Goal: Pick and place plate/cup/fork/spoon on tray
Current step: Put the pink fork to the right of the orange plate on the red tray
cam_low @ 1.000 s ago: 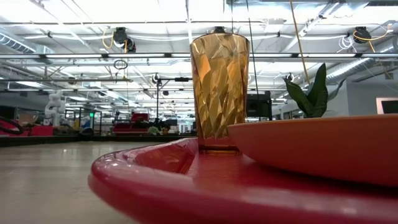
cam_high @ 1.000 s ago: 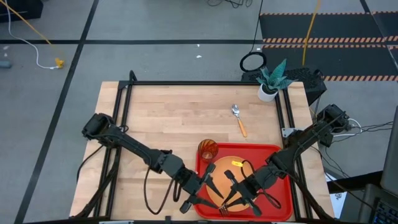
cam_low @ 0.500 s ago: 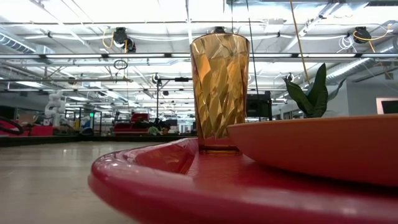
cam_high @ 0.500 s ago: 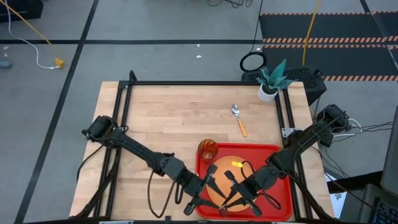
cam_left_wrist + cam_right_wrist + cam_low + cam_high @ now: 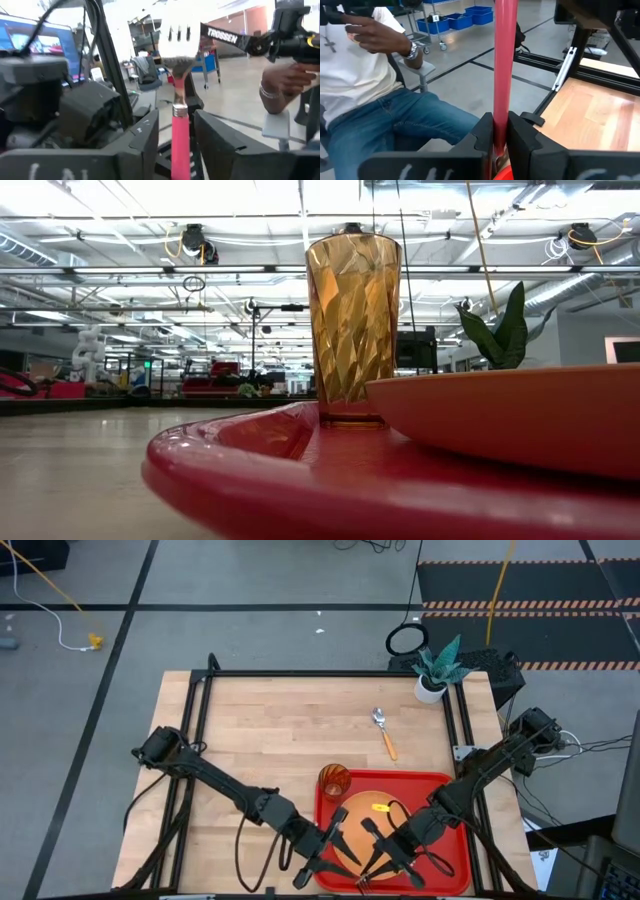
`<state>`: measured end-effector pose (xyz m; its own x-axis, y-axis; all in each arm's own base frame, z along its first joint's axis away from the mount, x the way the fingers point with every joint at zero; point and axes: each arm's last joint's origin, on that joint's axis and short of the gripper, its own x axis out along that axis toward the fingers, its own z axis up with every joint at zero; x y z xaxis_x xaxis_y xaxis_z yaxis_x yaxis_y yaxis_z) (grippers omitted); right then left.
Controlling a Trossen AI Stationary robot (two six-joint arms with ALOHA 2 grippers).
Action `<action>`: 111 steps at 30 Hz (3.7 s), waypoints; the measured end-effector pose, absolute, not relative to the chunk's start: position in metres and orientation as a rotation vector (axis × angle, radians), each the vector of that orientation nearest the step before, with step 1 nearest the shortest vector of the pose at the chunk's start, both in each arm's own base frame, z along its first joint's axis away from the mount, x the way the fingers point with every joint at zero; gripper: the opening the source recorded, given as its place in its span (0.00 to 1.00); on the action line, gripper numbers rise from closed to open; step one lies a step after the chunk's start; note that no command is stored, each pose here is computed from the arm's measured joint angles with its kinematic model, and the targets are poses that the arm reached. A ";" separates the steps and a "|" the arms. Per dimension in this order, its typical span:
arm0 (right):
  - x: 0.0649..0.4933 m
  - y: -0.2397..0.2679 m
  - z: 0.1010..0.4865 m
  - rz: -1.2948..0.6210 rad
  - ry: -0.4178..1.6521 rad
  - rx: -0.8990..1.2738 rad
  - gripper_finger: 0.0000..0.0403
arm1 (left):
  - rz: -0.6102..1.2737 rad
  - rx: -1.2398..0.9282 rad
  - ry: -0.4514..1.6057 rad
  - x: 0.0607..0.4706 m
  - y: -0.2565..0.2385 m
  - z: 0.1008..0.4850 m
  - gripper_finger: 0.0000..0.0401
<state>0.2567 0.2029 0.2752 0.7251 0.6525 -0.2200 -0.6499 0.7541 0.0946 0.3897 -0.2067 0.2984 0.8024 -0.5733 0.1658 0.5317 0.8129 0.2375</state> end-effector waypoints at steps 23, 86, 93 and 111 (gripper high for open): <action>0.257 0.200 0.269 0.766 0.321 -0.007 0.06 | -0.751 0.142 -0.180 0.398 -0.189 0.294 0.21; 0.272 0.169 0.252 0.652 0.394 0.095 0.07 | -0.716 0.165 -0.101 0.395 -0.183 0.296 0.46; 0.271 0.169 0.252 0.672 0.389 0.065 0.07 | -0.723 0.170 -0.103 0.395 -0.184 0.296 0.43; 0.272 0.168 0.252 0.619 0.388 0.082 0.10 | -0.693 0.129 -0.100 0.400 -0.172 0.297 0.05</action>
